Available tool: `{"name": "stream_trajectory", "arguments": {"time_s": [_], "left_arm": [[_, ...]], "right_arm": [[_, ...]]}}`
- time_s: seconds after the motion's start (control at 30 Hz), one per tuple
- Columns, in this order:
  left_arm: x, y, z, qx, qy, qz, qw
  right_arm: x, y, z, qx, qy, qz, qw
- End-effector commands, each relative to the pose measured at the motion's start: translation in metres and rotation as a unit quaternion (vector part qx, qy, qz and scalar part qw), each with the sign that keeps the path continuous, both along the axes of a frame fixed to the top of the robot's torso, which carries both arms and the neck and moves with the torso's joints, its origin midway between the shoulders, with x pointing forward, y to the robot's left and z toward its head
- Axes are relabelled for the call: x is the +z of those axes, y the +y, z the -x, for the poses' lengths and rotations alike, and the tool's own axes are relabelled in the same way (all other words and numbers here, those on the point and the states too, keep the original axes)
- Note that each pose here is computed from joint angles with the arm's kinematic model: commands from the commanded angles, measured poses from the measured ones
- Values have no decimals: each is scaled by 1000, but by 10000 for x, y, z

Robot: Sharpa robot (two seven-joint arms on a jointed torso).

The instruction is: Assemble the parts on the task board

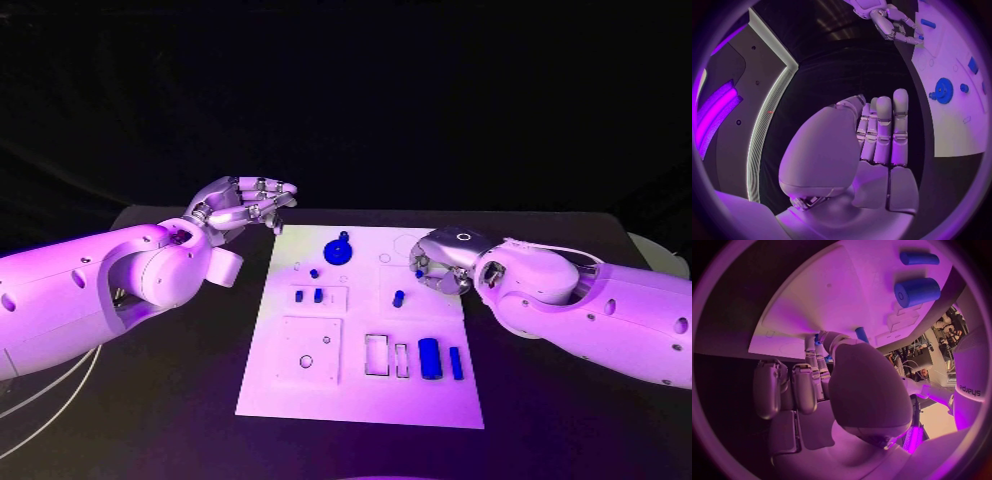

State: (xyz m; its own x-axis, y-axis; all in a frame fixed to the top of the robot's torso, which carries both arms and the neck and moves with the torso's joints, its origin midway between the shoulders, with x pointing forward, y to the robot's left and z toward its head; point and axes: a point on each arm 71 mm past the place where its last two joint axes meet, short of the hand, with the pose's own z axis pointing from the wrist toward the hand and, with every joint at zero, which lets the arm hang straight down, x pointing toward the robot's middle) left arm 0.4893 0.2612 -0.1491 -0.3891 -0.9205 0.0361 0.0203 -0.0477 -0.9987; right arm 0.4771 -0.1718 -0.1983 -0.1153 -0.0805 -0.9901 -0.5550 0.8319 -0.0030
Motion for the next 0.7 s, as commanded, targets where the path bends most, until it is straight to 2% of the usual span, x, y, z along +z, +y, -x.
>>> {"name": "stream_trajectory", "arguments": {"time_s": [0.03, 0.37, 0.7], "left_arm": [[16, -5, 3, 4, -4, 10, 1000], [12, 3, 4, 6, -1, 7, 1000], [8, 14, -1, 10, 1, 5, 1000]], "right_arm": [[-60, 2, 11, 1, 8, 21, 1000], [-110, 21, 23, -3, 13, 30, 999], [-64, 30, 53, -5, -12, 10, 1000]]}}
